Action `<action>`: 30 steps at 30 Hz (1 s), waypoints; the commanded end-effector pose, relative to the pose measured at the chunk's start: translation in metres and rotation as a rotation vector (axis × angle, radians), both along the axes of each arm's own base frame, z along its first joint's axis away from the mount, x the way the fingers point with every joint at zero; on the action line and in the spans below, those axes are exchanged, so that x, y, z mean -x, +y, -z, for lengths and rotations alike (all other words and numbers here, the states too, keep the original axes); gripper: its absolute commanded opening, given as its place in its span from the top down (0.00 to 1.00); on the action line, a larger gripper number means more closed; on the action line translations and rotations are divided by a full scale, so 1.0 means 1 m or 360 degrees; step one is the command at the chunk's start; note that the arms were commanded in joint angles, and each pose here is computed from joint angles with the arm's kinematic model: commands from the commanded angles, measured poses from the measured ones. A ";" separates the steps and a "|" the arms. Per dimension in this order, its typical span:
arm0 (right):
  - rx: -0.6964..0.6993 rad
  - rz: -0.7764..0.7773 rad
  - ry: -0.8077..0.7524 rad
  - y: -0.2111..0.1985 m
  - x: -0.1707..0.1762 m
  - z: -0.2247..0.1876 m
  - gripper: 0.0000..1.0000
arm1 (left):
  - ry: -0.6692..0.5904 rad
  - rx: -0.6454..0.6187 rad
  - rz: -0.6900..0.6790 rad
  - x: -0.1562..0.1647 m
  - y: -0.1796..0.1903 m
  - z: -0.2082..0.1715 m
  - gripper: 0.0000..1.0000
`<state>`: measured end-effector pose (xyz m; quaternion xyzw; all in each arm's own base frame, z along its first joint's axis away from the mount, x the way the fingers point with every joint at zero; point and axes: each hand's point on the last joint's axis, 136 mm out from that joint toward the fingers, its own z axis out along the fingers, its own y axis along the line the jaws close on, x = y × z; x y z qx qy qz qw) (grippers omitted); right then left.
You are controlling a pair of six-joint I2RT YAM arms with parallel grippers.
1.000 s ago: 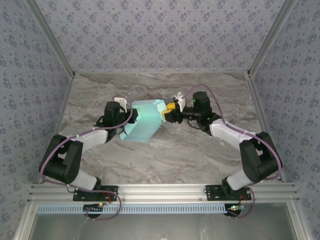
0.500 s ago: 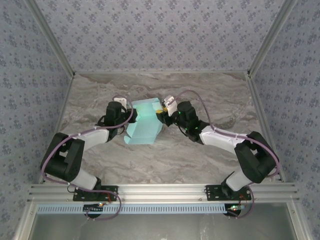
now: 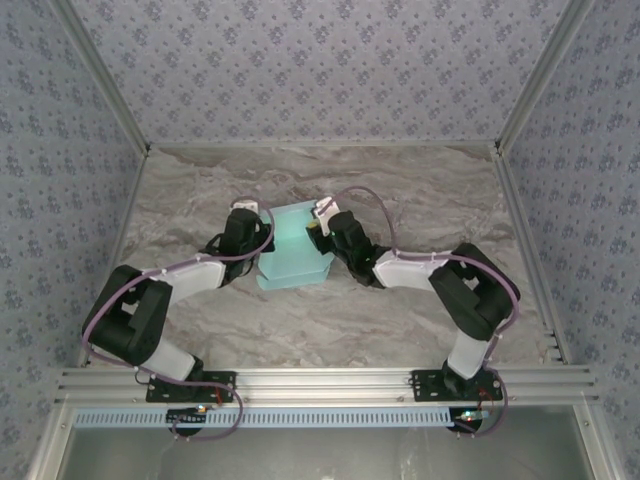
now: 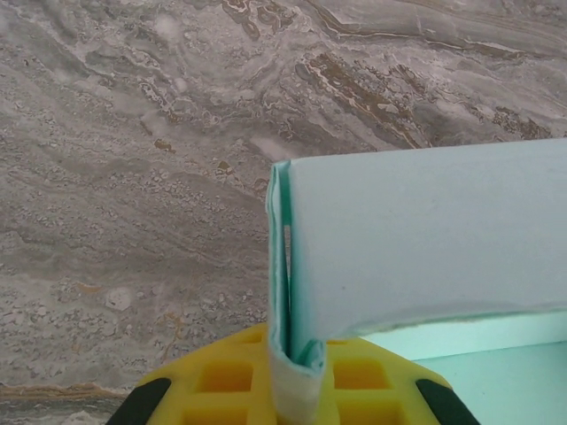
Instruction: Fold the paper box
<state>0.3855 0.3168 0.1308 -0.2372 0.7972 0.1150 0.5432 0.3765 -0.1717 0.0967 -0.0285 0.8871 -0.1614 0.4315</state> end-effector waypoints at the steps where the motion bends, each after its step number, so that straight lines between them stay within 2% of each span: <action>1: -0.0052 0.0131 -0.0088 0.004 -0.020 -0.011 0.61 | -0.0131 0.0100 0.0018 -0.007 -0.018 -0.035 1.00; 6: -0.0037 0.0255 -0.0141 0.000 -0.035 -0.007 0.68 | -0.0111 0.0088 -0.0033 -0.005 -0.018 -0.032 1.00; 10: -0.0034 0.0481 -0.0196 -0.019 -0.048 0.001 0.73 | -0.0147 0.0064 -0.0059 -0.002 -0.022 -0.034 1.00; 13: -0.0058 0.0629 -0.0210 -0.032 -0.055 0.008 0.84 | -0.0149 0.0056 -0.0062 0.001 -0.028 -0.033 1.00; 17: -0.0050 0.0738 -0.0180 -0.043 -0.062 0.013 0.88 | -0.0123 0.0083 -0.0112 0.004 -0.030 -0.028 1.00; 21: -0.0068 0.0813 -0.0199 -0.053 -0.065 0.013 0.99 | -0.0127 0.0089 -0.0142 0.005 -0.033 -0.027 1.00; 26: -0.0085 0.0902 -0.0189 -0.061 -0.065 0.014 1.00 | -0.0109 0.0093 -0.0149 0.004 -0.041 -0.027 1.00; 30: -0.0111 0.0971 -0.0171 -0.072 -0.063 0.015 0.95 | -0.0125 0.0091 -0.0161 0.004 -0.042 -0.029 1.00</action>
